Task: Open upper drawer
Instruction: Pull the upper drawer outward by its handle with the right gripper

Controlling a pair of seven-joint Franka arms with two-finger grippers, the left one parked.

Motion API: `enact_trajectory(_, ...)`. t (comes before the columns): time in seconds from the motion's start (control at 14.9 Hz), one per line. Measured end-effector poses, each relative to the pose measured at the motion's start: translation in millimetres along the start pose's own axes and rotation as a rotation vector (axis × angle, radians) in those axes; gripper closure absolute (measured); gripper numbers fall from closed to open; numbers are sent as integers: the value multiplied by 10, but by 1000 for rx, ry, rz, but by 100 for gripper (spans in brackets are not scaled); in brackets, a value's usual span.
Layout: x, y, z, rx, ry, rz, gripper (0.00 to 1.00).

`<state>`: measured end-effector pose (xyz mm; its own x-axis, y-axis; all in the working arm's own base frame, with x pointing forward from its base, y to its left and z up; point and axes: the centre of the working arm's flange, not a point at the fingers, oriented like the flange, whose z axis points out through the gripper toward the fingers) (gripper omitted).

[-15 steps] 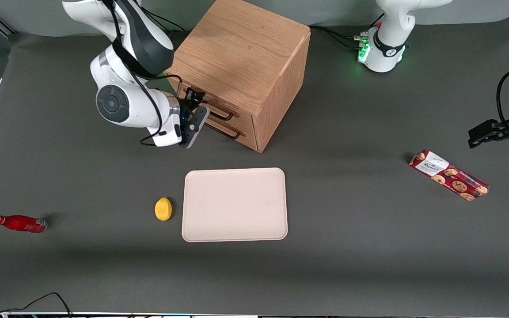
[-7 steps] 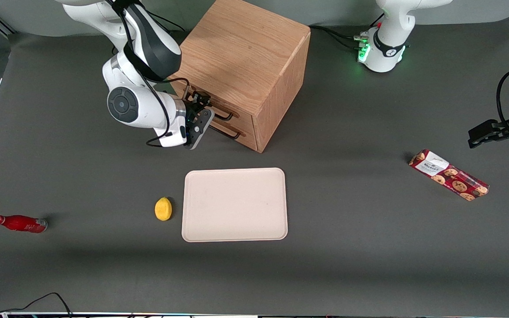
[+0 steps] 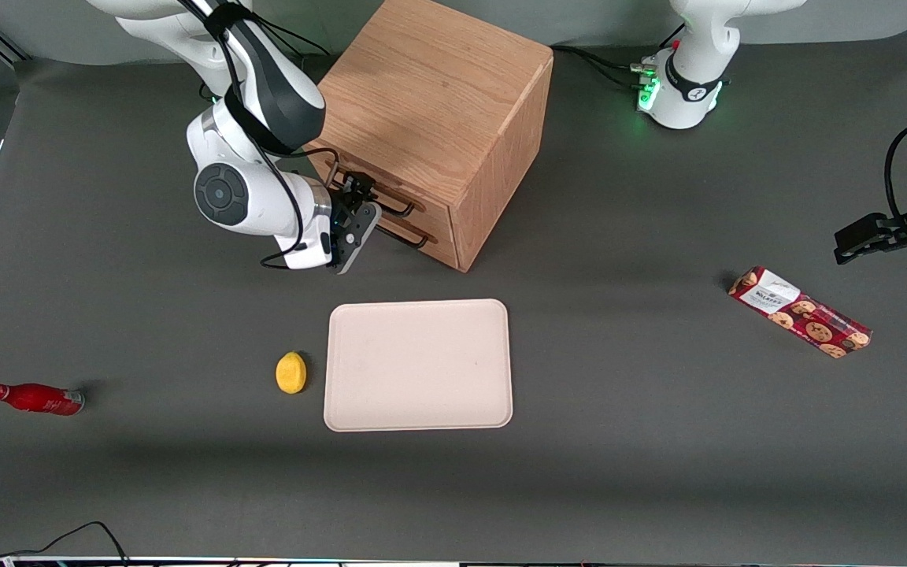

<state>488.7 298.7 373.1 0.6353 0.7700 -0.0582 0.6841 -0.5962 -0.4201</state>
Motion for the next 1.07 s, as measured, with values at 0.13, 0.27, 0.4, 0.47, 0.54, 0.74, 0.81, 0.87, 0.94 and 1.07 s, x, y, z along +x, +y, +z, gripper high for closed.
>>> enact_trajectory(0.13, 10, 110, -22, -5, 7, 10, 0)
enact_trajectory(0.27, 23, 241, -96, -23, 15, 18, 0)
enact_trajectory(0.4, 43, 373, -184, -38, 28, 28, 0)
enact_trajectory(0.47, 48, 436, -234, -44, 36, 34, 0)
enact_trajectory(0.54, 55, 494, -283, -50, 44, 36, 0)
enact_trajectory(0.74, 53, 713, -430, -70, 63, 39, 0)
enact_trajectory(0.81, 56, 784, -463, -78, 65, 27, 0)
enact_trajectory(0.87, 64, 843, -485, -87, 65, 13, 0)
enact_trajectory(0.94, 77, 896, -509, -96, 65, 2, 0)
enact_trajectory(1.07, 104, 1025, -562, -116, 66, -15, 0)
